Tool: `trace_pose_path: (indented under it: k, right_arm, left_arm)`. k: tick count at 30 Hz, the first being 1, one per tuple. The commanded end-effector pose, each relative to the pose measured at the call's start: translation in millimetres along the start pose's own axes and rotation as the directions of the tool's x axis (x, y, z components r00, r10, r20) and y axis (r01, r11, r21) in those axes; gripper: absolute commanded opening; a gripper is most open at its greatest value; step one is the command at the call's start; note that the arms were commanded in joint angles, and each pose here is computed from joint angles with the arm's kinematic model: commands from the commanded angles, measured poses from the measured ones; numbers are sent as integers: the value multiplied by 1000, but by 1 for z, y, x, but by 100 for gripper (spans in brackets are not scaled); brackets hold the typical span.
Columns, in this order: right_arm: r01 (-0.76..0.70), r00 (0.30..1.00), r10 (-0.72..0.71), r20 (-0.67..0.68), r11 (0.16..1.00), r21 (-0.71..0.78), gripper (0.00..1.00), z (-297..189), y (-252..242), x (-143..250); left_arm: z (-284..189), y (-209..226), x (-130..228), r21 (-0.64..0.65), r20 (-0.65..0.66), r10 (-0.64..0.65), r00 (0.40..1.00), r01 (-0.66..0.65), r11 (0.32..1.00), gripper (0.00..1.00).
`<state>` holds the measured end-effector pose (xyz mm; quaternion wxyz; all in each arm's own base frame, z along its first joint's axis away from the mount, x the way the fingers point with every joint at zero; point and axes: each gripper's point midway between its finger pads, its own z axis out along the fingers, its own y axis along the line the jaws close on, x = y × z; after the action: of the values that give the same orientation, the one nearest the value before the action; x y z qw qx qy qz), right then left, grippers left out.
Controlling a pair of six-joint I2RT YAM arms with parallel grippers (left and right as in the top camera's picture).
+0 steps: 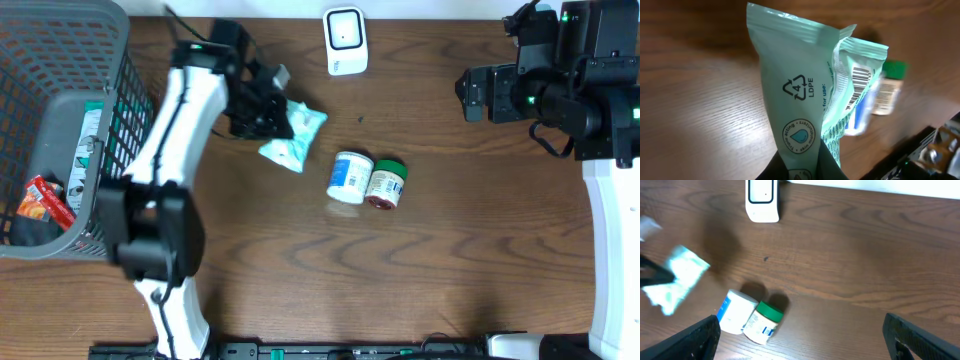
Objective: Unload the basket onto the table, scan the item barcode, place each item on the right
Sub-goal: 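Carry the wipes pack and place it left of the white tub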
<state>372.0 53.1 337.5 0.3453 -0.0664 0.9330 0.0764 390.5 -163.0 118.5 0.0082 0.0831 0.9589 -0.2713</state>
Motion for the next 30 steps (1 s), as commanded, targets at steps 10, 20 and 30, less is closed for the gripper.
trace_pose_path:
  k: [10,20,30]
  right_arm:
    - [19,1000,-19,13,1000,-5,99,-3,3,-4]
    - [19,1000,-19,13,1000,-6,99,-3,3,-4]
    - [19,1000,-19,13,1000,-6,99,-3,3,-4]
  left_arm:
    - [77,32,6,-6,-151,-98,984,99,995,8]
    - [81,34,3,-58,-135,-162,978,155,986,8]
    - [91,25,19,-130,-191,-133,973,110,985,27]
